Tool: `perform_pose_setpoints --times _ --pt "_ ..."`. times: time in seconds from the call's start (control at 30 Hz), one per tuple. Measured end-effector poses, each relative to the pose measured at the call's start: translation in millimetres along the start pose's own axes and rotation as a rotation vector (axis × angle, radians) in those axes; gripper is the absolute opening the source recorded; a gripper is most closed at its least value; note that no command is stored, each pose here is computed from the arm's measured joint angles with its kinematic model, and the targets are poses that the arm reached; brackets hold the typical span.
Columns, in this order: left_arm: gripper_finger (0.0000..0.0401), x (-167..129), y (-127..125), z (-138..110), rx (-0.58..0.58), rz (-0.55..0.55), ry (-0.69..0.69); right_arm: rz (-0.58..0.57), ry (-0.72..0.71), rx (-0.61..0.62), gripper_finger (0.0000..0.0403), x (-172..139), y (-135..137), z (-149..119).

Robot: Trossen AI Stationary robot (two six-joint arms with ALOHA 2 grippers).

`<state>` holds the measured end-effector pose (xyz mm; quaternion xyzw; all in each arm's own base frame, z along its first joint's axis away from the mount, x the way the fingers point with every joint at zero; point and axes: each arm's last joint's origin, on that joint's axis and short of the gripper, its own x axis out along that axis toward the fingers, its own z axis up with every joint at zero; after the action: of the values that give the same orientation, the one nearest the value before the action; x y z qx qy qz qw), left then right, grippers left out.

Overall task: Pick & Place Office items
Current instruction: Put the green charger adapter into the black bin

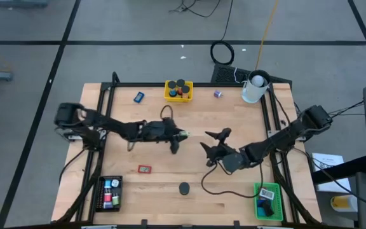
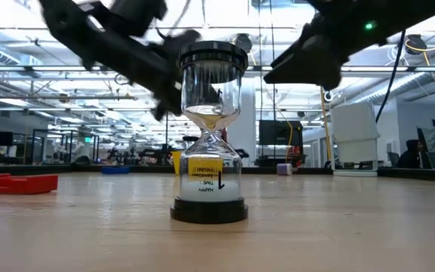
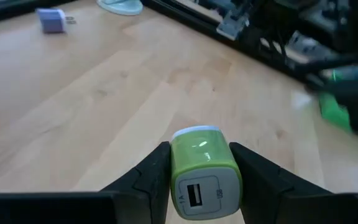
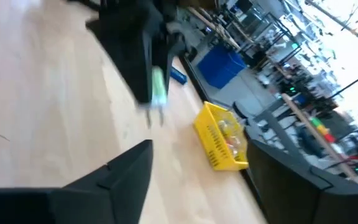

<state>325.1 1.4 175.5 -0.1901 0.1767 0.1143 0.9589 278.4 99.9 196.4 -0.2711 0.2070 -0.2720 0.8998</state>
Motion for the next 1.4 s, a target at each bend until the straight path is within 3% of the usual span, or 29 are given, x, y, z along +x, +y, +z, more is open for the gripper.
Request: perform_pose_setpoints --times 0.23,0.37,0.6,0.77,0.93,1.2,1.4 --pt "0.0145 -67 -23 -7 0.113 0.006 0.029 0.048 0.015 0.076 0.0158 -7 6 -31" --pt "0.0146 -102 -31 -23 0.134 0.001 0.117 0.053 0.017 0.104 0.0095 -8 7 -45" --pt "0.0149 -153 -43 -43 0.15 -0.048 0.31 0.117 -0.038 0.136 0.0009 -10 7 -47" --pt "0.015 -187 -54 -55 0.139 -0.189 0.447 0.119 -0.037 0.13 0.001 -10 7 -48" --pt "0.0151 -217 -61 -68 0.016 -0.305 0.643 0.119 -0.036 0.134 0.0005 -10 7 -48" --pt "0.0151 -245 -70 -91 -0.25 -0.259 0.978 0.12 -0.035 0.137 0.0003 -10 7 -48" --pt "0.0152 -247 -78 -109 -0.268 -0.186 1.051 0.12 -0.034 0.137 0.0004 -10 7 -48"
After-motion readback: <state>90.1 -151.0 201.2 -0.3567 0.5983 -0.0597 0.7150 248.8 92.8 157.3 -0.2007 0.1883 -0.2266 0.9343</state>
